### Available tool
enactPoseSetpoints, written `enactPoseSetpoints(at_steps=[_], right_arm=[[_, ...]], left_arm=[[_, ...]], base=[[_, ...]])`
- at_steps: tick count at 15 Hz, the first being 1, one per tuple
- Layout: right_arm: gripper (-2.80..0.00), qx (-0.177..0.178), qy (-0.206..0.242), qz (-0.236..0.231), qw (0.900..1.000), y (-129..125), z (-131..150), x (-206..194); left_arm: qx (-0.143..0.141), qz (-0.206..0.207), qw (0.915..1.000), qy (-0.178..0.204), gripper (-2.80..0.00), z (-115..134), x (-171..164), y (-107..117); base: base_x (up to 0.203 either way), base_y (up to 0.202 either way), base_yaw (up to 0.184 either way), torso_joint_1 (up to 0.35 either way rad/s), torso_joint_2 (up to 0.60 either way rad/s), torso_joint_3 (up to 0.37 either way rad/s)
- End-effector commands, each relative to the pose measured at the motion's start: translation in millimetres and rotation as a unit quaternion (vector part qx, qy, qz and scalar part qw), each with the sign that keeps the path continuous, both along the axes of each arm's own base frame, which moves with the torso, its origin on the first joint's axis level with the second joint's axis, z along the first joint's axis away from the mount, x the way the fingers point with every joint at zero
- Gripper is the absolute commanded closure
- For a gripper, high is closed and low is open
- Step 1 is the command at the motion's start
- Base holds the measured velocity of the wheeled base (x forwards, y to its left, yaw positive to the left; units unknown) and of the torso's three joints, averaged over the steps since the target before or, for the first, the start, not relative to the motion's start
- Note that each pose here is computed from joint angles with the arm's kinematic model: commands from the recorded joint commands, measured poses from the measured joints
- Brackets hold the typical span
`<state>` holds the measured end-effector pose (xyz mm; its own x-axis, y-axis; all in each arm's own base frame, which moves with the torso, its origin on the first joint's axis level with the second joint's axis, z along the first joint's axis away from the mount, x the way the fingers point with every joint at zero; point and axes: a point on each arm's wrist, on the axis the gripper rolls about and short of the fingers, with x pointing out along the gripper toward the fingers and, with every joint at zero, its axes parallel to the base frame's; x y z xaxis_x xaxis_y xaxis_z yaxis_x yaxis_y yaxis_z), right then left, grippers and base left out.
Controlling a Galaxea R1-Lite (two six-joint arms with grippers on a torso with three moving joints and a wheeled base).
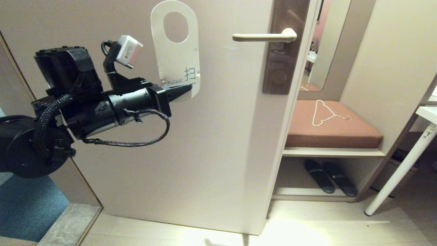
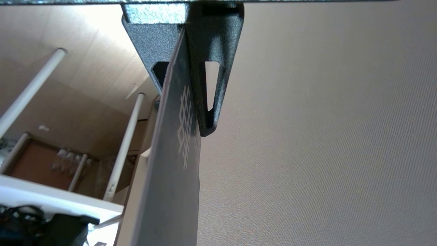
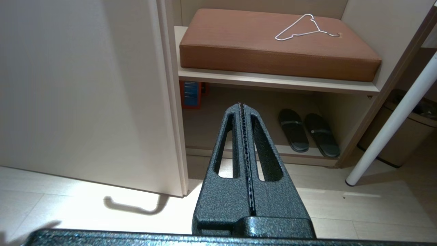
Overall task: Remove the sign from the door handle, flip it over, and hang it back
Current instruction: Hang the sign back with the other side facing out
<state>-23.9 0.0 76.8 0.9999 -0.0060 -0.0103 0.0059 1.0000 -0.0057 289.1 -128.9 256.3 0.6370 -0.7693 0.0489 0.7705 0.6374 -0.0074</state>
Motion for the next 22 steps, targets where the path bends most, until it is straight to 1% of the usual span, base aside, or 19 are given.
enactPoseSetpoints(at_steps=[1,3,8,10,13,16,22], right_arm=[[0.00,0.000,0.001,0.000,1.000,0,0,0],[0.00,0.000,0.001,0.000,1.000,0,0,0],[0.00,0.000,0.000,0.000,1.000,0,0,0],[0.00,0.000,0.001,0.000,1.000,0,0,0],[0.00,0.000,0.001,0.000,1.000,0,0,0],[0.00,0.000,0.001,0.000,1.000,0,0,0],[0.00,0.000,0.001,0.000,1.000,0,0,0]], left_arm=[[0.004,-0.007,1.0000,0.003,0.00,-5,8,-8],[0.006,-0.009,0.9999,0.003,0.00,-8,16,-16],[0.008,-0.011,0.9999,0.006,0.00,-6,33,-38],[0.006,-0.017,0.9998,0.002,0.00,-5,40,-46],[0.009,-0.029,0.9995,0.008,0.00,-2,43,-58],[0.012,-0.036,0.9992,0.006,0.00,-3,51,-68],[0.018,-0.032,0.9993,0.009,0.00,-8,62,-74]], base=[[0.000,0.000,0.000,0.000,0.00,0.000],[0.000,0.000,0.000,0.000,0.00,0.000],[0.000,0.000,0.000,0.000,0.00,0.000],[0.000,0.000,0.000,0.000,0.00,0.000],[0.000,0.000,0.000,0.000,0.00,0.000],[0.000,0.000,0.000,0.000,0.00,0.000],[0.000,0.000,0.000,0.000,0.00,0.000]])
